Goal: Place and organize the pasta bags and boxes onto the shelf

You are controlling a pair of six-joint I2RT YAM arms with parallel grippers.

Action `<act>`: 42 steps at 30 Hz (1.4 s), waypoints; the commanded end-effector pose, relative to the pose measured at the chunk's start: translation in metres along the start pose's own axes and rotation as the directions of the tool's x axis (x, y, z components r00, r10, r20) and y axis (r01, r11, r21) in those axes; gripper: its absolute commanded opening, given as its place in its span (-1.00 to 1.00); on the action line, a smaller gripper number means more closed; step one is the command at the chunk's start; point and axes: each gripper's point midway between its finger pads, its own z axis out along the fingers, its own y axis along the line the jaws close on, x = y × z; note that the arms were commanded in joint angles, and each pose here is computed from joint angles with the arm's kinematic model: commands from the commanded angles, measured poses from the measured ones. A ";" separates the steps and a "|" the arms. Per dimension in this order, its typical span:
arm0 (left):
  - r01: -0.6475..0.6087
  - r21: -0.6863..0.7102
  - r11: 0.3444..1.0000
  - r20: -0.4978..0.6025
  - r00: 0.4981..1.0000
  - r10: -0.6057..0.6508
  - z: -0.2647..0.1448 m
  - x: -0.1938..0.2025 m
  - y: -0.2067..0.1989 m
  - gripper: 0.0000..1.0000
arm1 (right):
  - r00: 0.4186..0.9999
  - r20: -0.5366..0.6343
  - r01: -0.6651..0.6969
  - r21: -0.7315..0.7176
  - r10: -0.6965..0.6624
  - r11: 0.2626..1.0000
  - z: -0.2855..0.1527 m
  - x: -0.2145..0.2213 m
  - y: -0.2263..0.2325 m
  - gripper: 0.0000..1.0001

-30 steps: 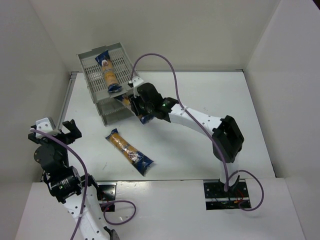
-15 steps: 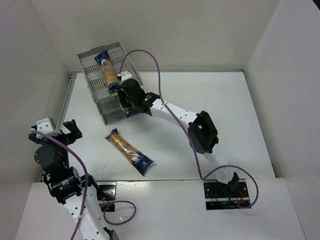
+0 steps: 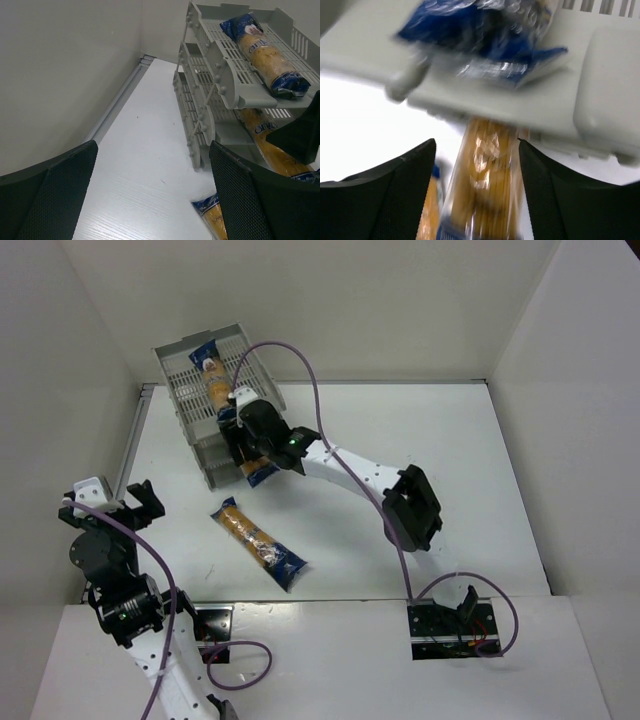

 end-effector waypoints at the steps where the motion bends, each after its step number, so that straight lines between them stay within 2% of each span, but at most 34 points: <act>1: -0.005 0.008 1.000 0.061 0.998 0.005 -0.002 -0.014 -0.003 0.99 | 0.993 0.115 0.043 -0.088 -0.032 0.995 -0.067 -0.060 0.020 0.47; 4: -0.005 0.008 1.000 0.061 0.998 0.005 -0.002 -0.014 -0.003 0.99 | 0.986 0.148 0.089 -0.111 -0.072 0.990 -0.098 -0.074 0.021 0.50; 6: -0.008 0.018 1.000 0.069 0.998 0.007 -0.004 -0.016 -0.005 0.99 | 0.982 0.151 0.134 -0.133 -0.114 0.982 -0.116 -0.074 0.022 0.38; 7: -0.008 0.018 1.000 0.069 0.998 0.007 -0.004 -0.016 -0.005 0.99 | 0.979 0.141 0.169 -0.153 -0.147 0.974 -0.134 -0.064 0.020 0.22; 8: -0.008 0.018 1.000 0.069 0.998 0.007 -0.004 -0.016 -0.005 0.99 | 0.958 0.139 0.274 -0.178 -0.252 0.945 -0.141 -0.053 0.019 -0.25; 9: -0.010 0.019 1.000 0.078 0.997 0.009 -0.005 -0.017 -0.005 0.99 | 0.936 0.150 0.348 -0.279 -0.317 0.895 -0.150 -0.037 0.032 -0.39; 10: -0.019 0.018 1.000 0.078 0.997 0.018 -0.005 -0.017 -0.005 0.99 | 0.913 0.083 0.403 -0.342 -0.399 0.849 -0.149 0.009 0.029 -0.51; 11: -0.019 0.018 1.000 0.078 0.997 0.018 -0.005 -0.017 -0.005 0.99 | 0.829 0.117 0.545 -0.394 -0.548 0.740 -0.158 0.028 0.037 -0.72; 12: -0.021 0.019 1.000 0.087 0.996 0.020 -0.007 -0.019 -0.006 0.99 | 0.793 0.090 0.575 -0.435 -0.602 0.693 -0.158 0.053 0.038 -0.81; 13: -0.021 0.019 1.000 0.087 0.996 0.020 -0.007 -0.019 -0.006 0.99 | 0.767 0.030 0.582 -0.451 -0.641 0.677 -0.154 0.084 0.027 -0.95; 14: -0.021 0.019 1.000 0.087 0.996 0.020 -0.007 -0.019 -0.006 0.99 | 0.744 0.011 0.593 -0.472 -0.668 0.652 -0.149 0.101 0.027 -1.00; 15: -0.021 0.019 1.000 0.087 0.996 0.020 -0.007 -0.019 -0.006 0.99 | 0.703 0.020 0.630 -0.481 -0.711 0.609 -0.144 0.110 0.024 -1.00; 17: -0.021 0.019 1.000 0.087 0.996 0.020 -0.007 -0.019 -0.006 0.99 | 0.655 0.010 0.666 -0.480 -0.755 0.571 -0.136 0.120 0.016 -1.00; 21: -0.021 0.019 1.000 0.087 0.996 0.020 -0.007 -0.019 -0.006 0.99 | 0.626 0.015 0.714 -0.413 -0.780 0.565 -0.096 0.114 0.008 -1.00; 23: -0.021 0.019 1.000 0.087 0.996 0.020 -0.007 -0.019 -0.006 0.99 | 0.631 0.042 0.741 -0.329 -0.775 0.585 -0.074 0.088 0.004 -1.00; 27: -0.021 0.019 1.000 0.087 0.996 0.020 -0.007 -0.019 -0.006 0.99 | 0.707 0.055 0.706 -0.123 -0.705 0.698 -0.023 0.036 -0.011 -1.00; 30: -0.021 0.010 1.000 0.088 0.996 0.020 -0.007 -0.019 -0.004 0.99 | 0.735 0.092 0.673 0.025 -0.672 0.739 0.001 -0.008 -0.020 -1.00; 32: -0.021 0.010 1.000 0.088 0.996 0.020 -0.007 -0.019 -0.004 0.99 | 0.743 0.142 0.654 0.052 -0.654 0.755 0.000 -0.036 -0.013 -1.00; 35: -0.021 0.010 1.000 0.088 0.996 0.020 -0.007 -0.019 -0.004 0.99 | 0.754 0.149 0.644 0.026 -0.640 0.765 -0.008 -0.041 -0.009 -1.00; 38: -0.021 0.010 1.000 0.088 0.996 0.020 -0.007 -0.019 -0.004 0.99 | 0.751 0.093 0.659 -0.060 -0.653 0.750 -0.017 -0.008 -0.004 -1.00; 40: -0.021 0.010 1.000 0.088 0.996 0.020 -0.007 -0.019 -0.004 0.99 | 0.715 0.069 0.697 -0.155 -0.696 0.700 -0.055 0.020 0.008 -1.00; 42: -0.021 0.010 1.000 0.088 0.996 0.020 -0.007 -0.019 -0.004 0.99 | 0.715 0.078 0.697 -0.163 -0.695 0.699 -0.084 0.014 0.006 -1.00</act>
